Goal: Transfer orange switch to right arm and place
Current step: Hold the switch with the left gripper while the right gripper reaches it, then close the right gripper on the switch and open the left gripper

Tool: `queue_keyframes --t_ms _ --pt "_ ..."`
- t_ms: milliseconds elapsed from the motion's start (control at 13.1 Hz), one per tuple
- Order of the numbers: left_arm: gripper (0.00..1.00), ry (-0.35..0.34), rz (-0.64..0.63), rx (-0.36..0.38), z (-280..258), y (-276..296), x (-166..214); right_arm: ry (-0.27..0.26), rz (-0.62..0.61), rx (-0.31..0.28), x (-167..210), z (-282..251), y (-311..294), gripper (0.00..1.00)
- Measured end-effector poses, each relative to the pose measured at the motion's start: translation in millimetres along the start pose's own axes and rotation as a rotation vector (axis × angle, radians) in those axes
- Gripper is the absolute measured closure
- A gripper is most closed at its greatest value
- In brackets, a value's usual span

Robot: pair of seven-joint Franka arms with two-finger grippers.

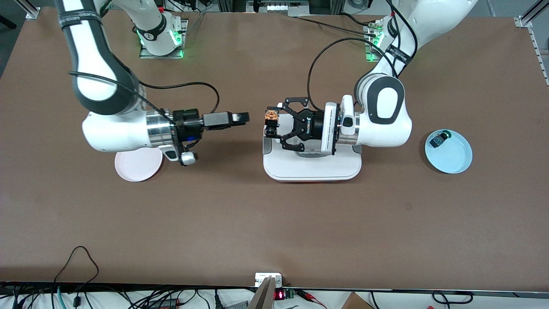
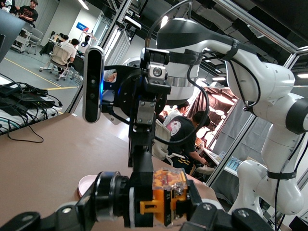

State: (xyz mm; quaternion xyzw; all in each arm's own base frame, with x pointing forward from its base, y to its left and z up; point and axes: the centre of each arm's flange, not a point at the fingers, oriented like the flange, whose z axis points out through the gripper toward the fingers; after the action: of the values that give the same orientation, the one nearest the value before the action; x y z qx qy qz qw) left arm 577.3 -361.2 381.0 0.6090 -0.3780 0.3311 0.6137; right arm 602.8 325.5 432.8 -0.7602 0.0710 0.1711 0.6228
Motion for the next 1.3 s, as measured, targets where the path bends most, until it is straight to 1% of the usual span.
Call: queue_keyframes --t_ms 229,534,686,762,839,991,1067,1143,1220,1296 --pt "0.27 0.005 -0.003 0.0 3 1 0 0.028 0.001 0.029 1 30 12 0.0" --pt "0.27 0.006 -0.003 0.001 2 1 0 0.04 0.024 0.041 2 34 23 0.0" --pt "0.27 0.006 -0.003 0.001 2 1 0 0.043 0.036 0.05 2 34 27 0.04" --pt "0.27 0.006 -0.003 0.001 2 1 0 0.043 0.039 0.05 2 35 28 0.09" --pt "0.27 0.006 -0.003 0.001 2 1 0 0.043 0.04 0.05 1 36 28 0.09" --pt "0.27 0.006 -0.003 0.001 2 1 0 0.043 0.04 0.049 -1 39 28 0.14" --pt "0.27 0.006 -0.003 0.001 2 1 0 0.046 0.04 0.047 -2 41 28 0.14" --pt "0.27 0.006 -0.003 0.001 2 1 0 0.046 0.04 0.044 -4 44 29 0.21" --pt "0.27 0.006 -0.003 0.002 2 1 0 0.044 0.041 0.041 -5 47 29 0.22" --pt "0.27 0.006 -0.003 0.002 2 0 0 0.043 0.041 0.04 -6 49 29 0.31"
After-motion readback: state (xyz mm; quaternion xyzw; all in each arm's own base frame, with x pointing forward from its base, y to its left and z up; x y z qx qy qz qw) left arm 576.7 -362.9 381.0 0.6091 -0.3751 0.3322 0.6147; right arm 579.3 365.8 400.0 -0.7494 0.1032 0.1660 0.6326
